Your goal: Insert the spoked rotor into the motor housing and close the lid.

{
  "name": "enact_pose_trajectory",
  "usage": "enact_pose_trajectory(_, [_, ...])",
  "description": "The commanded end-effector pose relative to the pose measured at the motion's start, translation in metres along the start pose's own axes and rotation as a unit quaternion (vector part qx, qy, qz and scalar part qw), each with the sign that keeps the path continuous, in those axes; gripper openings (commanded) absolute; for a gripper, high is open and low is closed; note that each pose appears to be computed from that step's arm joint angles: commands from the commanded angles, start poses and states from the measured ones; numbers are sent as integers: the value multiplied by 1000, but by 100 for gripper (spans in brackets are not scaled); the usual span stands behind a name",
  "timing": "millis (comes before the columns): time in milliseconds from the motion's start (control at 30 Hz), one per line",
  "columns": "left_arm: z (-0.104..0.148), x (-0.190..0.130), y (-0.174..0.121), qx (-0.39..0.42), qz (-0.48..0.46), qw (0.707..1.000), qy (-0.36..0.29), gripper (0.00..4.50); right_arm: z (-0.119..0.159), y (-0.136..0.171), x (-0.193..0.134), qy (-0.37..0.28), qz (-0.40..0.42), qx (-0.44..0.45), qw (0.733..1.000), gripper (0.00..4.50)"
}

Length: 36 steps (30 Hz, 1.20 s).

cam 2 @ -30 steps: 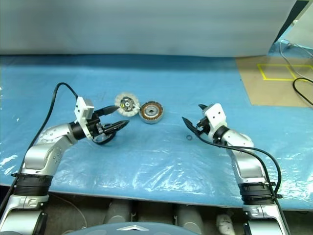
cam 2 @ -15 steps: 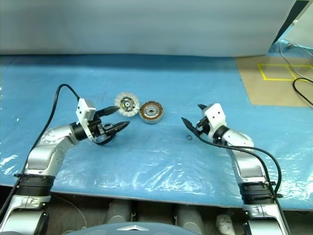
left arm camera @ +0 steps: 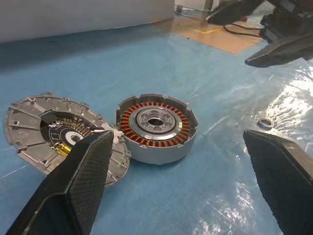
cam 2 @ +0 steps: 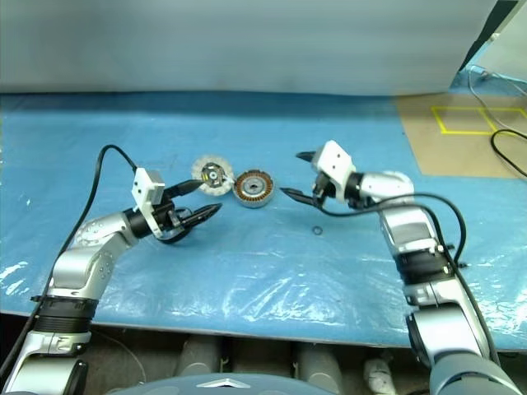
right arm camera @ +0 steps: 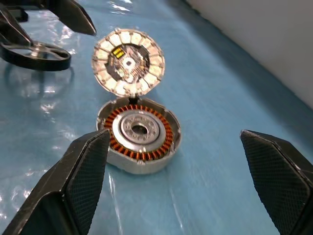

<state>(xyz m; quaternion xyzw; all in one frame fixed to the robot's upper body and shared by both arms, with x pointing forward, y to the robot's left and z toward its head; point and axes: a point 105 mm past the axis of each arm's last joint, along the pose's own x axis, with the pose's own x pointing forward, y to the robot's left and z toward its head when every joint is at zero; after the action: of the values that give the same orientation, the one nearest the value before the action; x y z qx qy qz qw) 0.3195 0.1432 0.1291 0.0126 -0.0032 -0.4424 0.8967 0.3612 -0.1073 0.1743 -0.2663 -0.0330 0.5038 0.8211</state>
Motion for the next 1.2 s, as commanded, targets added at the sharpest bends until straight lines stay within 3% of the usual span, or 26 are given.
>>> enact_pose_trajectory(33, [10, 2, -4, 18, -3, 1000, -17, 450, 20, -9, 15, -7, 57, -45, 997, 448])
enact_pose_trajectory(367, [8, -7, -8, 4, -1, 1000, -24, 450, 36, -16, 53, 77, 205, -135, 966, 448])
enact_pose_trajectory(467, [4, -11, -11, 17, -4, 1000, -12, 450, 28, -18, 59, 133, 229, -165, 950, 448])
enact_pose_trajectory(667, [-2, -13, -11, 21, 9, 1000, -7, 450, 15, 2, 74, 169, 292, -139, 931, 448])
enact_pose_trajectory(833, [-4, -14, -13, 24, 14, 1000, -9, 450, 8, 16, 89, 178, 302, -147, 925, 448])
enact_pose_trajectory(1200, [-6, -16, -16, 28, 18, 999, -10, 450, 5, 15, 108, 206, 263, -176, 926, 448])
